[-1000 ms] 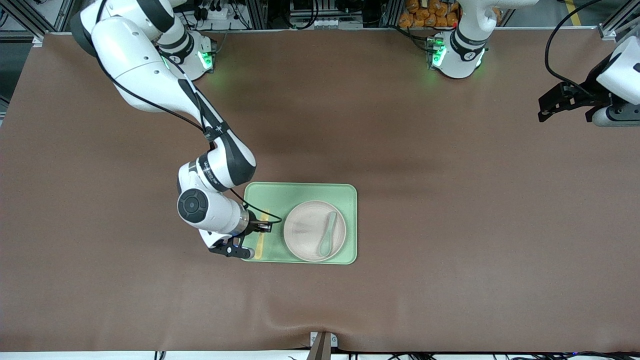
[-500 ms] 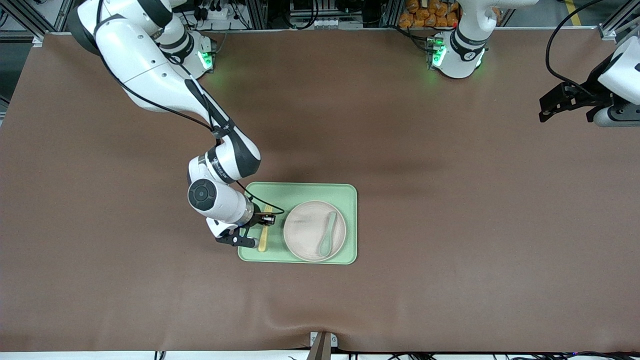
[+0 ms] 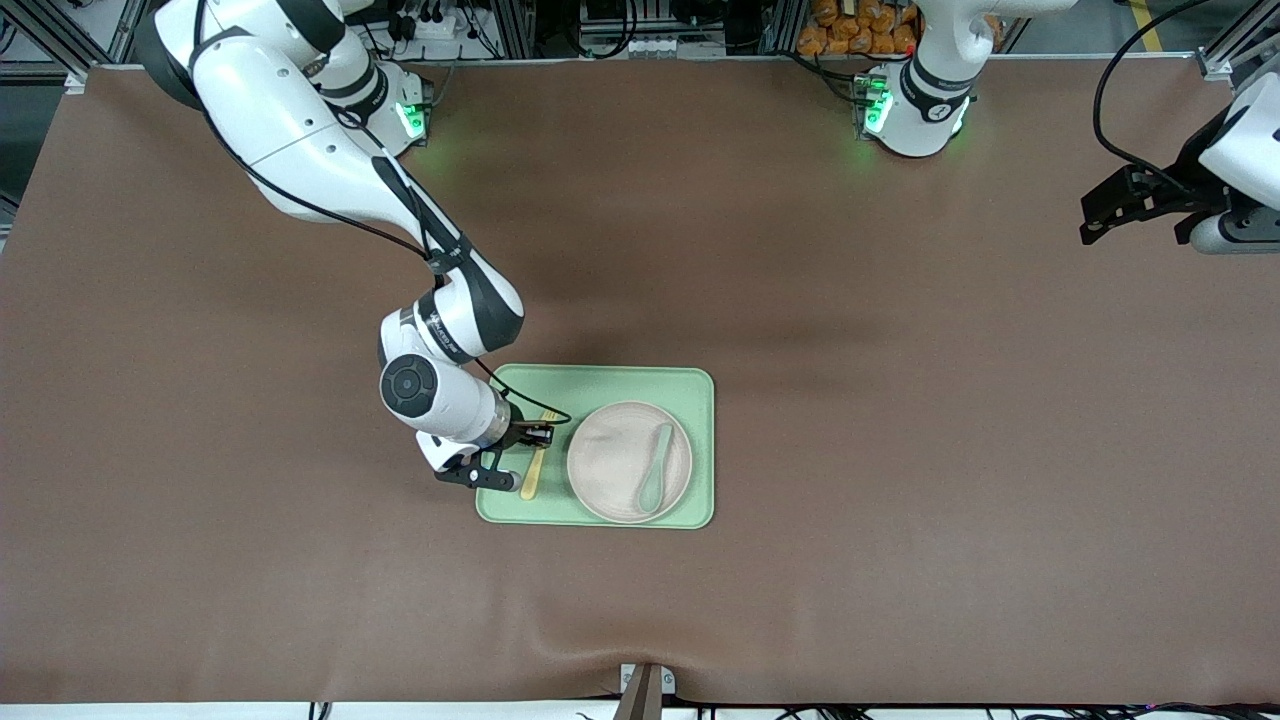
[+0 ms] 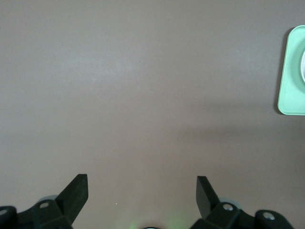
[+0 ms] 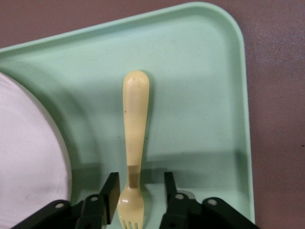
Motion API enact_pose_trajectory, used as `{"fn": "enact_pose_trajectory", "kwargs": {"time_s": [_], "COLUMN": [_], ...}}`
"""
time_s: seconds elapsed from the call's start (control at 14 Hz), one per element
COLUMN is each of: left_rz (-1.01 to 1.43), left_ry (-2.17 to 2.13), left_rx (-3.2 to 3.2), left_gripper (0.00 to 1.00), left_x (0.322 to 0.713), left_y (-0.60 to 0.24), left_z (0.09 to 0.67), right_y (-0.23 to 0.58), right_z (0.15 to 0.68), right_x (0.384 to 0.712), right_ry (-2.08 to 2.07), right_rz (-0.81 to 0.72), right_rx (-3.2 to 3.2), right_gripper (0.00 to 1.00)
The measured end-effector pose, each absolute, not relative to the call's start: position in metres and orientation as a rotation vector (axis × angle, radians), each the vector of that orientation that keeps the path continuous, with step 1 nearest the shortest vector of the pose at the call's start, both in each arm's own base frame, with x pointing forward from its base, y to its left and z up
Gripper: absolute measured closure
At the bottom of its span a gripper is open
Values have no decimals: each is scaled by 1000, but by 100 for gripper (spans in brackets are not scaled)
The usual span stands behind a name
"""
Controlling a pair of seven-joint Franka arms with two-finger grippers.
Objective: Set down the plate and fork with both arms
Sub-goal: 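Lower the fork onto the tray and open the right gripper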
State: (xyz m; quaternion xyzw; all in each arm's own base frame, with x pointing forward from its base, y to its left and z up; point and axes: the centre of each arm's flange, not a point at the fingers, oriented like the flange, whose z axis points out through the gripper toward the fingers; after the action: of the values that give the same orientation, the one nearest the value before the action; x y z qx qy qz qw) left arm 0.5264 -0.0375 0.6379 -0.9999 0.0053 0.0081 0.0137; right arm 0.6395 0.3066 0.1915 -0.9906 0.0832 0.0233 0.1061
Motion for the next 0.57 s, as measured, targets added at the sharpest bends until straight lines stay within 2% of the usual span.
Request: {"fn": "enact_pose_trajectory", "kwargs": {"time_s": [0.21,0.36,0.57], "left_rz": [25,25,12], "left_ry": [10,10,11], "left_rx": [-3114,-3114,-3115], "left_gripper": [0,0,0], "left_x": [527,527,527], "left_y": [-34,-34,-35], "left_z": [638,638,639], "right_y": [307,301,272], "right_z": [208,239,303], "right_x": [645,656,678], "right_ry": [244,248,288], "right_rz": [33,25,54], "right_rx": [-2909,-2912,-2926], "right_gripper": [17,0,0]}}
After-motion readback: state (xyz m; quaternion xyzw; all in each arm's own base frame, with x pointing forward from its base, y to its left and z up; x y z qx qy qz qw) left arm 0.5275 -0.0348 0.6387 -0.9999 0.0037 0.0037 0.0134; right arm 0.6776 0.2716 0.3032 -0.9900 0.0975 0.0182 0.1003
